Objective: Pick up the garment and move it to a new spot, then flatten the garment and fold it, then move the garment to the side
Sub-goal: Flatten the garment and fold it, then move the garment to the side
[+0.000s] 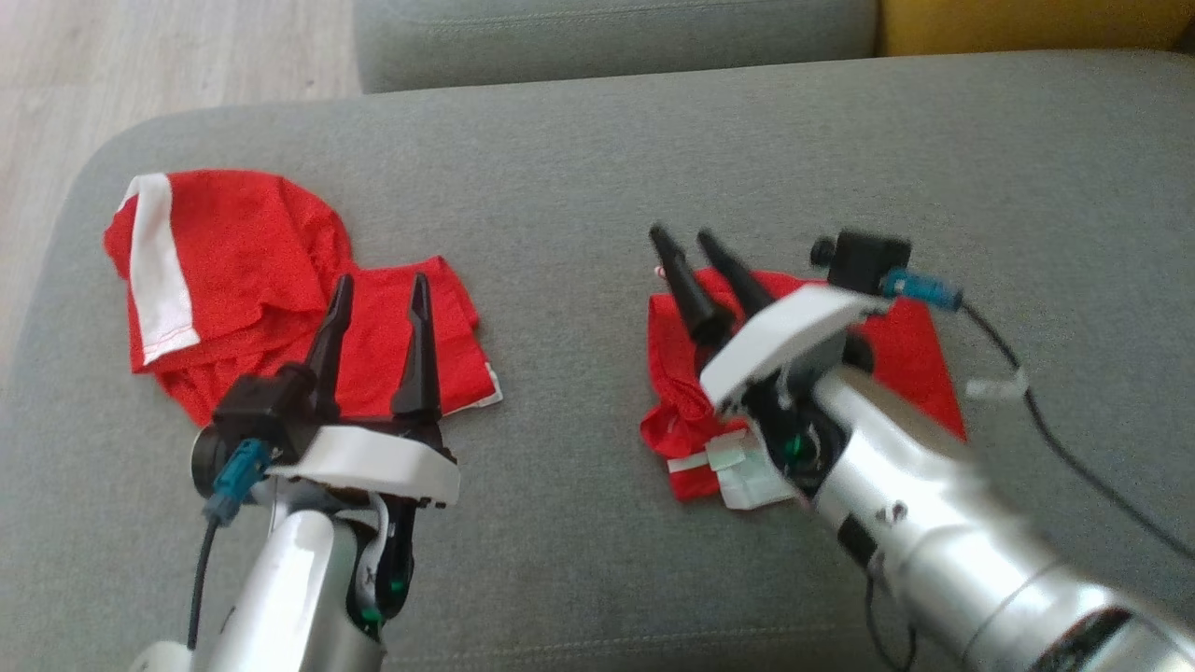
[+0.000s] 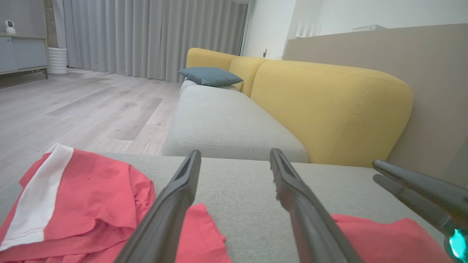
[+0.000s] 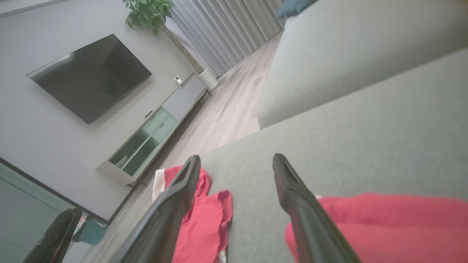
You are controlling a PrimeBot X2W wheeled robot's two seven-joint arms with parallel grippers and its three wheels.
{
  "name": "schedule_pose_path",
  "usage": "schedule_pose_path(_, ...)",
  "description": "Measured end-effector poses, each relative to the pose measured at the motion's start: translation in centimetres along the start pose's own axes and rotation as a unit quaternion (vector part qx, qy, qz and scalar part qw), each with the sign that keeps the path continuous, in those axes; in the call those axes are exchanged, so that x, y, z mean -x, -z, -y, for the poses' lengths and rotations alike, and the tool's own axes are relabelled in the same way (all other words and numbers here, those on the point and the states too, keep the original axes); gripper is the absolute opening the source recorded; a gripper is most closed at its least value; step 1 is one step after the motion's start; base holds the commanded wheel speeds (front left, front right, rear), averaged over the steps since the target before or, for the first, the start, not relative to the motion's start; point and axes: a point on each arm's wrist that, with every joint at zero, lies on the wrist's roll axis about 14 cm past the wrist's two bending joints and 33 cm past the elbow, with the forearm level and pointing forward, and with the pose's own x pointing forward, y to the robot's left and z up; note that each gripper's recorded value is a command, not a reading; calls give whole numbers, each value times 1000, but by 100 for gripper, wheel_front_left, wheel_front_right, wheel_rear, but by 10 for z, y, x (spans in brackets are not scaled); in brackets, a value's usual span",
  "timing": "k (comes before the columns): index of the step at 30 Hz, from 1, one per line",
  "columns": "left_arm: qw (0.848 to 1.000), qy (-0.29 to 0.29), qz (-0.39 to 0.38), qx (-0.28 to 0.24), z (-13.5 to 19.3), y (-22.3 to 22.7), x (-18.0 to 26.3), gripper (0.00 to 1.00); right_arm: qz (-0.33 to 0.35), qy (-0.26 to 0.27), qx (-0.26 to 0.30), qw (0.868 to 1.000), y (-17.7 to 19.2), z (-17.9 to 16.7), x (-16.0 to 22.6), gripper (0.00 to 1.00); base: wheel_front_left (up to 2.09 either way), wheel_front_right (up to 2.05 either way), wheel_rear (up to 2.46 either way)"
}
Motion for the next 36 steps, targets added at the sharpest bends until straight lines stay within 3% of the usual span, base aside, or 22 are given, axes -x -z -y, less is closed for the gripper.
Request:
schedule_pose_path(5,1000,11,12,3,8,-7,-4,100,35,27,64,997,-37,17,-1,100,0,0,0)
schedule_pose_path(11,999,24,29,7,19,-18,-8,100,60,83,144,984,-74,60,17,100,0,0,0)
schedule_pose_path(15,999,33,35,10,25,-21,-11,100,95,121,218,964,-120,95,44,100,0,0,0)
schedule_pose_path(19,998,42,40,14,31,-24,-13,100,147,137,283,938,-161,105,71,100,0,0,0)
schedule_pose_path(23,998,53,41,18,38,-24,-14,100,152,163,298,928,-137,120,101,100,0,0,0)
schedule_pose_path(30,998,61,22,23,43,-11,-4,100,139,210,281,926,-78,129,138,100,0,0,0)
schedule_pose_path(36,998,60,13,25,42,-5,-2,100,149,220,284,921,-77,124,142,100,0,0,0)
